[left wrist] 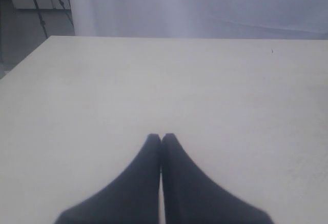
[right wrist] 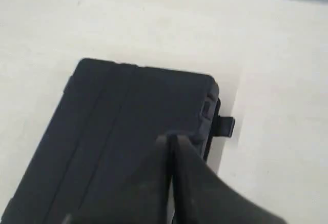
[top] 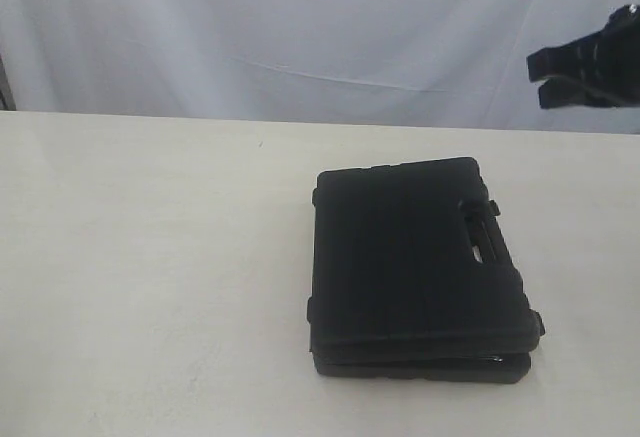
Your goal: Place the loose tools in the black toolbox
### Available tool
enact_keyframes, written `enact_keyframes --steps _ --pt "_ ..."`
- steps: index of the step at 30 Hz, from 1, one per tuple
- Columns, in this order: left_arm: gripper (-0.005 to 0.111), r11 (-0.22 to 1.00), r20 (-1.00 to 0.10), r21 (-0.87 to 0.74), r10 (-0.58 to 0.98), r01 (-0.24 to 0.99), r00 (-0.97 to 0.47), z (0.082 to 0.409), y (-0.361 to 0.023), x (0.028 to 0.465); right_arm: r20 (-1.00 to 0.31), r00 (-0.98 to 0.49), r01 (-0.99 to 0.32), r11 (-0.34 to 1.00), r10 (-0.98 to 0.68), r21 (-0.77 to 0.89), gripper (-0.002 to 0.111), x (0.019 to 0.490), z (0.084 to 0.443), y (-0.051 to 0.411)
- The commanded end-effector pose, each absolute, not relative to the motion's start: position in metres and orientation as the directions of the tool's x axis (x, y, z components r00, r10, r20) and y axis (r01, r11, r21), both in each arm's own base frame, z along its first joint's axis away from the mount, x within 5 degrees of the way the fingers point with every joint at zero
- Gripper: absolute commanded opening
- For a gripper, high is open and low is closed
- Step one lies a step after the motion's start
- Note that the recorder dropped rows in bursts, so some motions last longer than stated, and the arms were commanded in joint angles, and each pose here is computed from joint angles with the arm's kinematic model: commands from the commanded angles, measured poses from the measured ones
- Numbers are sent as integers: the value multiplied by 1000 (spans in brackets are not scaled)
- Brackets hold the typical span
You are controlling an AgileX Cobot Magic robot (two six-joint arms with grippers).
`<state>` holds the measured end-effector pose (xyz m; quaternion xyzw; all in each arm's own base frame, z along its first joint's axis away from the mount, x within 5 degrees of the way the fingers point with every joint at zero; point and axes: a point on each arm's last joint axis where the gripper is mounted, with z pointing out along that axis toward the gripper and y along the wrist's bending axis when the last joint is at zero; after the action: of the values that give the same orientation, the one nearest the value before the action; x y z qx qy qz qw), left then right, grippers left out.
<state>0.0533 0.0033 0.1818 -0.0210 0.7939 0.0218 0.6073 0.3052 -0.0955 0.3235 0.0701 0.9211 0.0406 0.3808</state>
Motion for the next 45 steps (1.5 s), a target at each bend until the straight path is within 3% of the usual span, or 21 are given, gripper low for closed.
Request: enact_keyframes --steps 1,7,13,26,33,37,45 --pt "0 998 -968 7 -7 -56 -252 182 3 53 -794 -603 53 997 74 53 -1 275 371 -80" --pt "0 998 -968 7 -7 -56 -252 182 3 53 -888 -458 28 998 -34 -53 -1 221 411 -53" --pt "0 998 -968 7 -7 -56 -252 182 3 53 -963 -258 18 997 -72 -79 -1 150 427 -21" --pt "0 998 -968 7 -7 -56 -252 182 3 53 -997 22 21 997 -73 -73 -1 21 391 16" --pt "0 998 -968 7 -7 -56 -252 182 3 53 -982 172 46 996 -83 -76 -1 -14 358 23" --pt "0 998 -968 7 -7 -56 -252 182 3 53 -986 151 54 996 -74 -67 -1 -7 349 21" --pt "0 998 -968 7 -7 -56 -252 182 3 53 -955 289 141 990 -71 -30 -1 3 345 10"
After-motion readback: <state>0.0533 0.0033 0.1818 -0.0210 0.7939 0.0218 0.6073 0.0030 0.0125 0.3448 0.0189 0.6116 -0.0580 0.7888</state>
